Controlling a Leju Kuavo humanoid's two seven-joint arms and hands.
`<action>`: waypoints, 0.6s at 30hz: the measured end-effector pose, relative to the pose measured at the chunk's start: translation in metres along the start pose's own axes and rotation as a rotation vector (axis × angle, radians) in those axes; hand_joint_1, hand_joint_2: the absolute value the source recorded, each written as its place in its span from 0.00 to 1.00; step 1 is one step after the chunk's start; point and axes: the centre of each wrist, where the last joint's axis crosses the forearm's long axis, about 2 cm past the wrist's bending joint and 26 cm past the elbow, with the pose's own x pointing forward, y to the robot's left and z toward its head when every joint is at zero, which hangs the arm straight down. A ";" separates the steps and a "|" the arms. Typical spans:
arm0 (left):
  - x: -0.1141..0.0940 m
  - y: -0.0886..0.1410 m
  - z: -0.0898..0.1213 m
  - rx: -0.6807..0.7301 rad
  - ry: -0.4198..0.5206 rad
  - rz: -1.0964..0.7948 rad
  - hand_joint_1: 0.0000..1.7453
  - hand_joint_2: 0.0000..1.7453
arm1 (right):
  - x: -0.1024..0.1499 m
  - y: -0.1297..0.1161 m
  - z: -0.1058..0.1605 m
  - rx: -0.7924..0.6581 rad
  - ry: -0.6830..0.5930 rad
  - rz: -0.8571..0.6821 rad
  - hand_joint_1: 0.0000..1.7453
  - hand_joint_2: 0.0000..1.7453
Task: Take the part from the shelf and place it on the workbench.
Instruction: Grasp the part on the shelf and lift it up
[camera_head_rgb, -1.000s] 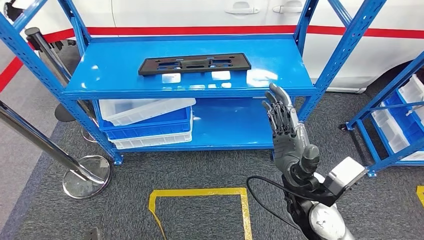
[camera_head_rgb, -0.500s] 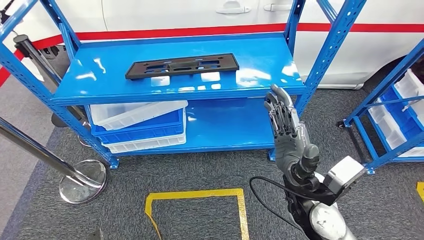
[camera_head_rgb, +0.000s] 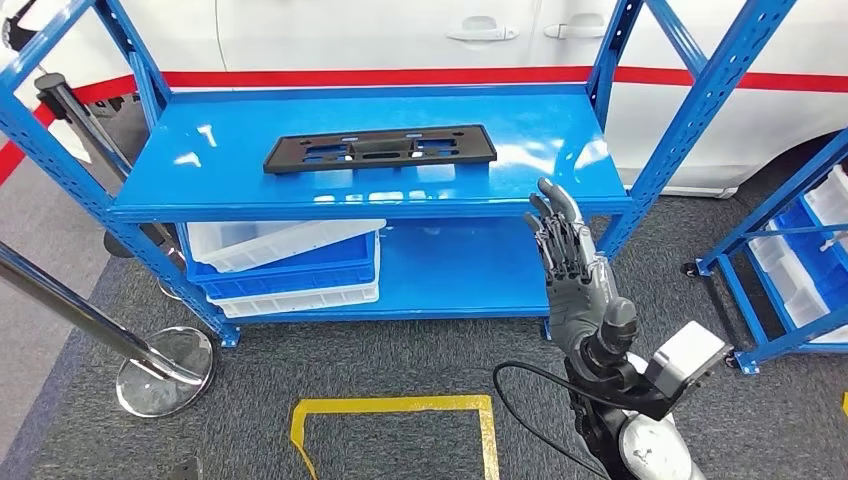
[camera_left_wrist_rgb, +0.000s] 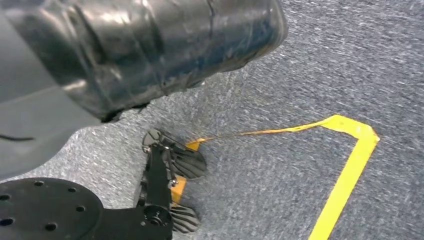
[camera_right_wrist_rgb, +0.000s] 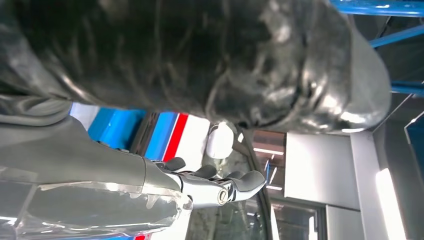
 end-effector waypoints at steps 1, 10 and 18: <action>0.001 -0.001 0.000 -0.001 -0.001 0.000 0.00 0.00 | 0.000 0.000 0.000 0.000 0.001 0.000 0.00 0.00; 0.002 -0.003 0.000 -0.012 -0.005 -0.004 0.00 0.00 | 0.000 0.000 0.001 0.007 0.002 0.001 0.00 0.00; -0.001 0.002 0.000 -0.002 0.004 -0.017 0.00 0.00 | -0.003 -0.001 0.002 0.013 0.016 0.000 0.00 0.00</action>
